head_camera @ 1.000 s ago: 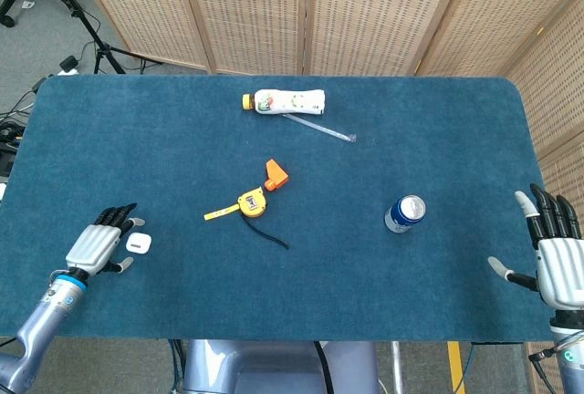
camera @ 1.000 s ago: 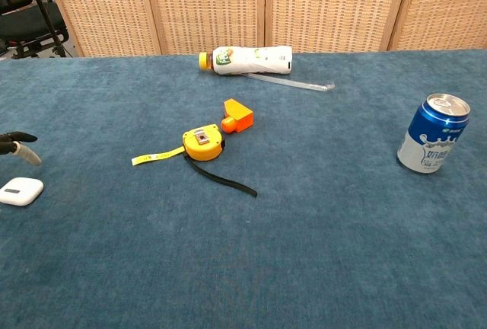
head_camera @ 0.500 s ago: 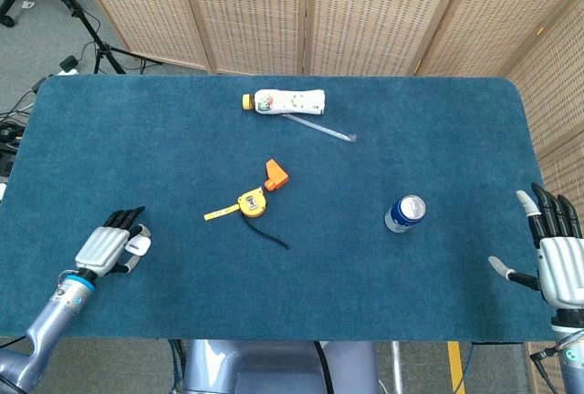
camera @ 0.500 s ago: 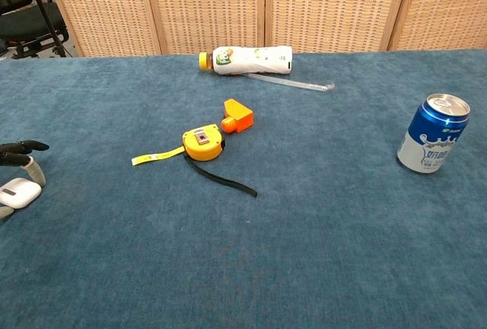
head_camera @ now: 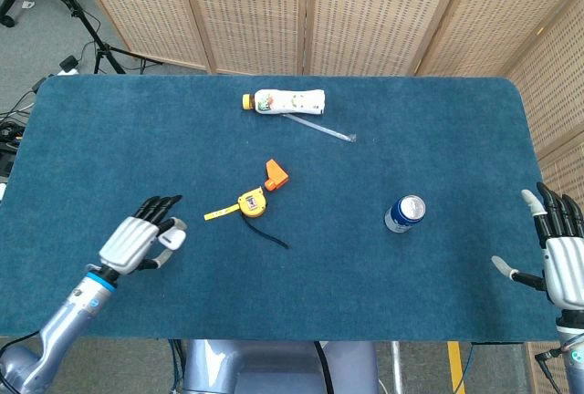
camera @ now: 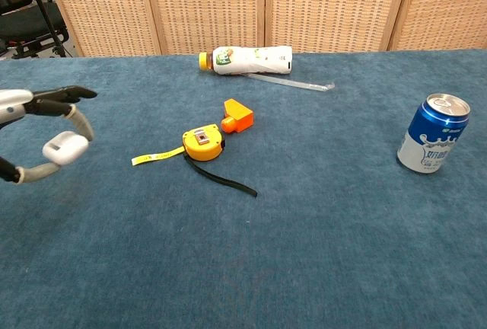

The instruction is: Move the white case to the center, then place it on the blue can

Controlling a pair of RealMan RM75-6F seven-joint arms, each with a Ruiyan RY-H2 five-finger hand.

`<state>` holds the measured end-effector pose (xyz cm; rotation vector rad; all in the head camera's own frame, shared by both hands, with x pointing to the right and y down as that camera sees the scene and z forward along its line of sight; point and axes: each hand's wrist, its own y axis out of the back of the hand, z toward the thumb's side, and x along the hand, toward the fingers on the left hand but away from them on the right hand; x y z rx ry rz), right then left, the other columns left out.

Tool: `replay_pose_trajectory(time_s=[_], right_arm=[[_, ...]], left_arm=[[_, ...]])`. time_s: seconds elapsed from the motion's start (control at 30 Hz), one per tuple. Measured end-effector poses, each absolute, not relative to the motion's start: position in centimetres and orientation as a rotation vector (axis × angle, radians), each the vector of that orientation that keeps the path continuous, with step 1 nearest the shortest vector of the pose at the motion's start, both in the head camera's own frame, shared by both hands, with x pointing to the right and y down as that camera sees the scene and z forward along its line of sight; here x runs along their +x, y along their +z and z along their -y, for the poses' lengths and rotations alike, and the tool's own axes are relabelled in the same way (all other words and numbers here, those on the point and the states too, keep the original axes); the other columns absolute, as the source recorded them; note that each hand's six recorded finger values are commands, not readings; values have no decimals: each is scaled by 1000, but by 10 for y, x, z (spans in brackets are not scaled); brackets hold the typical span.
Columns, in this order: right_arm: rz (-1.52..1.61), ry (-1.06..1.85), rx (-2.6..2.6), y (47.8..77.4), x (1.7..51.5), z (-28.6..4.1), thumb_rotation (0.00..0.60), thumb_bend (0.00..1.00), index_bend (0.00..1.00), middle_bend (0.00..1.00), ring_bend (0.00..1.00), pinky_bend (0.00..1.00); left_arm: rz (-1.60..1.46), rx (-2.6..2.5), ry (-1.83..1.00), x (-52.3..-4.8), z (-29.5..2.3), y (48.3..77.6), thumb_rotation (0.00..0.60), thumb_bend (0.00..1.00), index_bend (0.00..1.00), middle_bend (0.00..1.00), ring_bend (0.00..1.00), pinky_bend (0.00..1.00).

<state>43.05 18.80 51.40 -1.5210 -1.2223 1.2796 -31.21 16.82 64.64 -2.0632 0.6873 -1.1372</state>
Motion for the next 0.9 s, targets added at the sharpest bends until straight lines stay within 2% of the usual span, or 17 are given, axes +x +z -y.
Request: replay_pose_trajectory(time_s=[0.13, 0.3, 0.53, 0.73, 0.8, 0.83, 0.9], right_arm=[[1221, 1278, -1518, 513, 431, -188, 600, 0, 0, 0, 0, 0], [1218, 1277, -1517, 513, 431, -188, 600, 0, 0, 0, 0, 0], [1230, 1277, -1521, 512, 433, -187, 600, 0, 0, 0, 0, 0], [1230, 1284, -1536, 514, 434, -186, 600, 0, 0, 0, 0, 0], [1224, 1281, -1539, 514, 433, -186, 600, 0, 0, 0, 0, 0], [1220, 1278, -1540, 514, 433, -186, 600, 0, 0, 0, 0, 0], [1218, 1278, -1541, 514, 432, -186, 600, 0, 0, 0, 0, 0]], left_arm=[[-624, -2049, -1020, -262, -155, 632, 600, 427, 440, 0, 0, 0], [-571, -2069, -960, -207, -145, 633, 600, 424, 441, 0, 0, 0], [-498, -2117, -980, -132, -145, 655, 600, 410, 441, 0, 0, 0], [-429, -2150, -1049, -90, -154, 683, 600, 393, 440, 0, 0, 0], [-431, -2158, -1074, -82, -155, 691, 600, 366, 361, 0, 0, 0], [-434, -2162, -1090, -78, -155, 695, 600, 319, 237, 0, 0, 0], [-442, -2175, -1118, -71, -155, 702, 600, 191, 59, 0, 0, 0]])
